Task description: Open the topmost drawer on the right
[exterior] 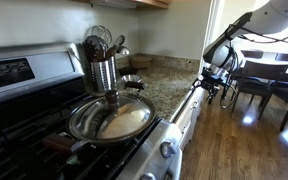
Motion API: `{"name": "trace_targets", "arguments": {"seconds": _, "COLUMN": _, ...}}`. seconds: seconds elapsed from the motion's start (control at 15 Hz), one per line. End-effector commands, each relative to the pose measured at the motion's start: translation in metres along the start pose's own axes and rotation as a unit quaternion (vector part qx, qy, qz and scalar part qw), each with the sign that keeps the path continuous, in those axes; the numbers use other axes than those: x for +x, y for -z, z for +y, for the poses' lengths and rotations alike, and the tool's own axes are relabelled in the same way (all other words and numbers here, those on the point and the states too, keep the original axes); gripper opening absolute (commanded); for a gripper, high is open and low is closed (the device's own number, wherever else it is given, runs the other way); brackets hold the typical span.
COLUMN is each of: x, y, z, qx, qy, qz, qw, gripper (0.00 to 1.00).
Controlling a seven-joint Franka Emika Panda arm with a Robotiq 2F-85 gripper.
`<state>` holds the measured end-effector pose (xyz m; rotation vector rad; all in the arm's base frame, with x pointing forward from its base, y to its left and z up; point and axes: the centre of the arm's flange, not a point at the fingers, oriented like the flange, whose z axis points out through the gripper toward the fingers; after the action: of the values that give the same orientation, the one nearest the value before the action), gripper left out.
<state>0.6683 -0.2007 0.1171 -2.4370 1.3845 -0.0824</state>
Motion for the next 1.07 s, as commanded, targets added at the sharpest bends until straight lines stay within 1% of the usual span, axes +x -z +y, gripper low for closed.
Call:
{"name": "trace_targets", "arguments": {"seconds": 0.0, "x": 0.001, "y": -0.012, "z": -0.003, "qx": 0.015, "qy": -0.008, "qz": 0.000, "qw": 0.9999, "gripper": 1.00}}
{"name": "trace_targets", "arguments": {"seconds": 0.13, "x": -0.001, "y": -0.011, "z": -0.001, "qx": 0.001, "qy": 0.004, "qz": -0.007, "qw": 1.0000, "gripper": 1.00}}
{"name": "trace_targets", "arguments": {"seconds": 0.27, "x": -0.005, "y": -0.006, "z": 0.002, "qx": -0.025, "qy": 0.021, "qz": -0.021, "qw": 0.9992, "gripper": 0.86}}
{"name": "trace_targets", "arguments": {"seconds": 0.33, "x": -0.007, "y": 0.000, "z": 0.005, "qx": -0.040, "qy": 0.030, "qz": -0.031, "qw": 0.9982, "gripper": 0.86}}
{"name": "trace_targets", "arguments": {"seconds": 0.4, "x": -0.008, "y": 0.004, "z": 0.005, "qx": -0.047, "qy": 0.042, "qz": -0.042, "qw": 0.9971, "gripper": 0.86}}
{"name": "trace_targets", "arguments": {"seconds": 0.47, "x": -0.011, "y": 0.011, "z": 0.010, "qx": -0.060, "qy": 0.057, "qz": -0.057, "qw": 0.9950, "gripper": 0.90}}
{"name": "trace_targets", "arguments": {"seconds": 0.6, "x": -0.016, "y": 0.023, "z": 0.018, "qx": -0.086, "qy": 0.079, "qz": -0.079, "qw": 0.9900, "gripper": 0.90}}
{"name": "trace_targets", "arguments": {"seconds": 0.8, "x": -0.020, "y": 0.034, "z": 0.043, "qx": -0.139, "qy": 0.115, "qz": -0.112, "qw": 0.9772, "gripper": 0.90}}
{"name": "trace_targets", "arguments": {"seconds": 0.87, "x": -0.021, "y": 0.039, "z": 0.052, "qx": -0.148, "qy": 0.127, "qz": -0.117, "qw": 0.9739, "gripper": 0.90}}
{"name": "trace_targets", "arguments": {"seconds": 0.93, "x": -0.022, "y": 0.042, "z": 0.057, "qx": -0.153, "qy": 0.138, "qz": -0.117, "qw": 0.9715, "gripper": 0.92}}
{"name": "trace_targets", "arguments": {"seconds": 1.0, "x": -0.023, "y": 0.045, "z": 0.060, "qx": -0.143, "qy": 0.140, "qz": -0.102, "qw": 0.9745, "gripper": 0.96}}
